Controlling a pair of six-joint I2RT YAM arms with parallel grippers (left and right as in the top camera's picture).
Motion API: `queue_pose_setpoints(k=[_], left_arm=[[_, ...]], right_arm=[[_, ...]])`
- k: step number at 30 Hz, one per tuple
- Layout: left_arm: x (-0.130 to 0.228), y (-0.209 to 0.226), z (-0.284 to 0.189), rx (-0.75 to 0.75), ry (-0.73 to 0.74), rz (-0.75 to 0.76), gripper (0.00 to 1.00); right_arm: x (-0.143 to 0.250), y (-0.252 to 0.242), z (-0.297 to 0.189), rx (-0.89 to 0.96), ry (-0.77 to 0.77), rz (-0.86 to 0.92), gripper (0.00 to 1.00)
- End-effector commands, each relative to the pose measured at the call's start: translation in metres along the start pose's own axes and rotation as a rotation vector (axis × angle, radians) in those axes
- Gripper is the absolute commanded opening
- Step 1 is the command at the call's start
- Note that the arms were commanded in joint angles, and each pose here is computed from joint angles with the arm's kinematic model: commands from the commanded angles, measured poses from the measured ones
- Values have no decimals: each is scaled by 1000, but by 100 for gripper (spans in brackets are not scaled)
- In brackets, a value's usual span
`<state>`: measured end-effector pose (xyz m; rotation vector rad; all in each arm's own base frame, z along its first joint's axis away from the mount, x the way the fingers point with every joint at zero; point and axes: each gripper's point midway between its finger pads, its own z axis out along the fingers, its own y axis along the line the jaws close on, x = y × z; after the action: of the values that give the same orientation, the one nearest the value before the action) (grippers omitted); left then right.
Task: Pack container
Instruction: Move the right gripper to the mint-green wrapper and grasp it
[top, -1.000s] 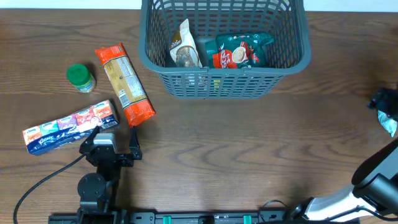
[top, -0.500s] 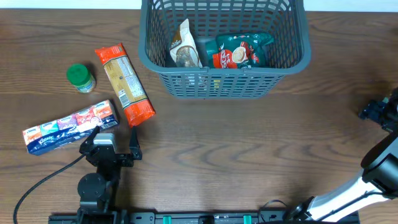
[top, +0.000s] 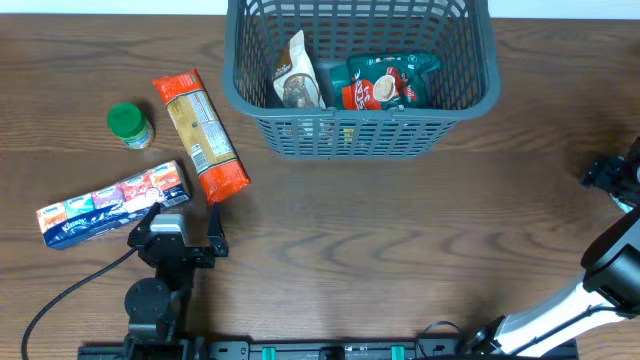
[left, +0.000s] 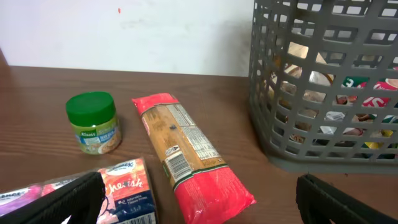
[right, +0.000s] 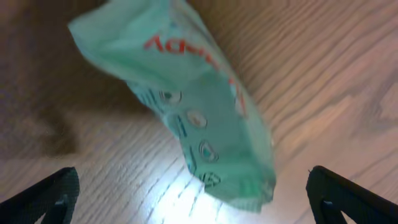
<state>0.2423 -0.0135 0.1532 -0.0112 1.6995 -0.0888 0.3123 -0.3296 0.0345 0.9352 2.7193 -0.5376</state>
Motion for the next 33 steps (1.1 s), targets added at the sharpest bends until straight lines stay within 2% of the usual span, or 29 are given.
queue_pose_setpoints(k=[1, 11, 14, 15, 16, 17, 19, 20, 27, 33], left_arm=[[16, 1, 2, -4, 37, 0, 99], [16, 1, 2, -4, 37, 0, 99], [16, 1, 2, -4, 37, 0, 98], [16, 1, 2, -4, 37, 0, 99], [16, 1, 2, -4, 37, 0, 99], [16, 1, 2, -4, 37, 0, 99], [16, 1, 2, -4, 37, 0, 99], [16, 1, 2, -4, 37, 0, 99], [16, 1, 2, -4, 37, 0, 99], [16, 1, 2, -4, 37, 0, 99]], right_arm=[[3, -1, 12, 5, 14, -34, 99], [22, 1, 50, -23, 85, -26, 99], [25, 3, 56, -35, 97, -16, 94], [25, 4, 56, -42, 97, -16, 83], [25, 5, 56, -46, 95, -16, 62], [24, 5, 56, -48, 92, -14, 27], [24, 6, 56, -47, 91, -9, 6], [24, 6, 56, -47, 91, -4, 1], [25, 18, 54, -86, 97, 22, 1], [9, 60, 29, -192, 46, -34, 1]])
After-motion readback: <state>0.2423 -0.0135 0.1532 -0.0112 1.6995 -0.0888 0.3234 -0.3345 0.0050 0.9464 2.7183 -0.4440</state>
